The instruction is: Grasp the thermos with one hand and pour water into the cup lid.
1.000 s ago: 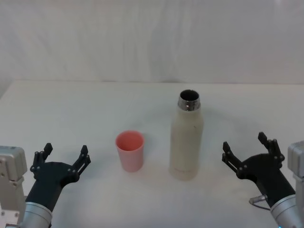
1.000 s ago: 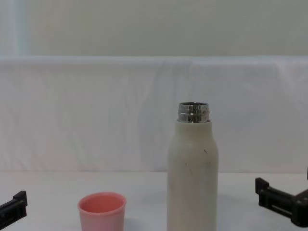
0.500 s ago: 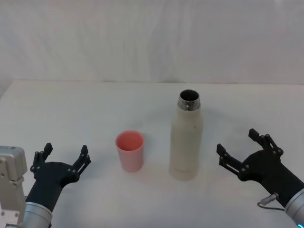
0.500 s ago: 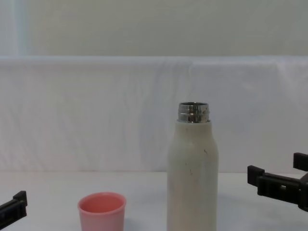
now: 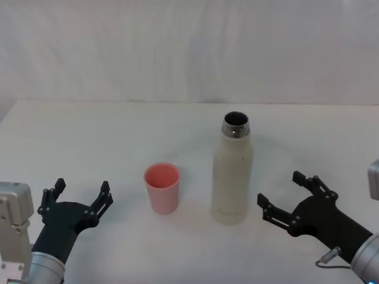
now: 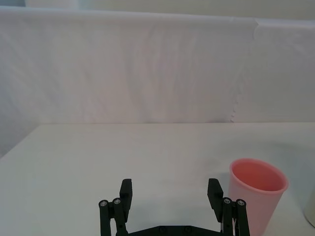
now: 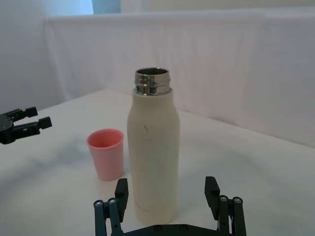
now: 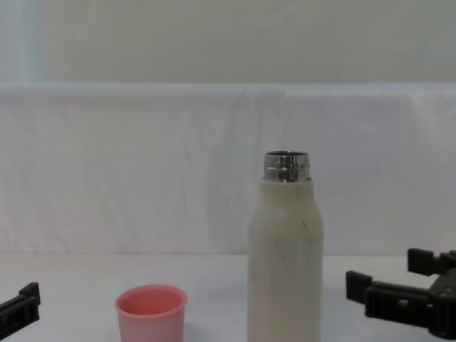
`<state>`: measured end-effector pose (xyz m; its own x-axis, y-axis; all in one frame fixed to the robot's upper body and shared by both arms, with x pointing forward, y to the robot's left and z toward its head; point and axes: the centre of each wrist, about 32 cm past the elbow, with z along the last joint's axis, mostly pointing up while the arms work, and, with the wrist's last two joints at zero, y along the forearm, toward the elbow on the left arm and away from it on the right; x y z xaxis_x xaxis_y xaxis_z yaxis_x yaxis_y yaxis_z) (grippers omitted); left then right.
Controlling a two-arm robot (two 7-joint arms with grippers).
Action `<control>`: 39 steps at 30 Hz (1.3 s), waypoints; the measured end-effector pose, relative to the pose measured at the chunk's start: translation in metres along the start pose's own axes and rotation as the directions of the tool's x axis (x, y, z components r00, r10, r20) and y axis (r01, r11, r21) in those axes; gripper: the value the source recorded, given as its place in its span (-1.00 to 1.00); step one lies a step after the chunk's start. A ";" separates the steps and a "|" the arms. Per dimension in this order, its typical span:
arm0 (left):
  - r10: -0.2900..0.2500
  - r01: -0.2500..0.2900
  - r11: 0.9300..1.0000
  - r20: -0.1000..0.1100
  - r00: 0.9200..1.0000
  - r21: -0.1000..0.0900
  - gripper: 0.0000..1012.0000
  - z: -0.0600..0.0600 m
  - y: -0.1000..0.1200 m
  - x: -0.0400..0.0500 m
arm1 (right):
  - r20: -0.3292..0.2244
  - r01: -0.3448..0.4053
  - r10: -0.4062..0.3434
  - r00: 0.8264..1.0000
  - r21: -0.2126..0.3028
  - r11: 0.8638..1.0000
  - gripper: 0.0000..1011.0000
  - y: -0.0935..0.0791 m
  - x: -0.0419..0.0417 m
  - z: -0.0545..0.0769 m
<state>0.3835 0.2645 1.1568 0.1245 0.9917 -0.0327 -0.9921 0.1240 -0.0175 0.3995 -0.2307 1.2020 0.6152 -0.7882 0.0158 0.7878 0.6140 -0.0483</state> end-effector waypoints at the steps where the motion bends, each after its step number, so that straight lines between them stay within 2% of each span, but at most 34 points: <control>1: 0.000 0.000 1.000 0.000 1.000 0.000 0.98 0.000 0.000 0.0000 | 0.000 -0.003 0.003 1.000 -0.002 1.000 0.98 0.001 -0.0002 -0.001; 20: 0.000 0.000 1.000 0.000 1.000 0.000 0.98 0.000 0.000 0.0000 | -0.008 -0.040 0.040 0.999 -0.026 0.999 0.98 0.037 -0.0077 -0.008; 39: 0.000 0.000 1.000 0.000 1.000 0.000 0.98 0.000 0.000 0.0000 | -0.030 -0.042 0.042 0.999 -0.017 0.999 0.98 0.060 -0.0092 -0.009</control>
<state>0.3835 0.2645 1.1568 0.1245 0.9917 -0.0327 -0.9921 0.1240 -0.0176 0.4406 -0.1872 1.1901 0.6463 -0.7629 -0.0164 0.7606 0.6459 -0.0656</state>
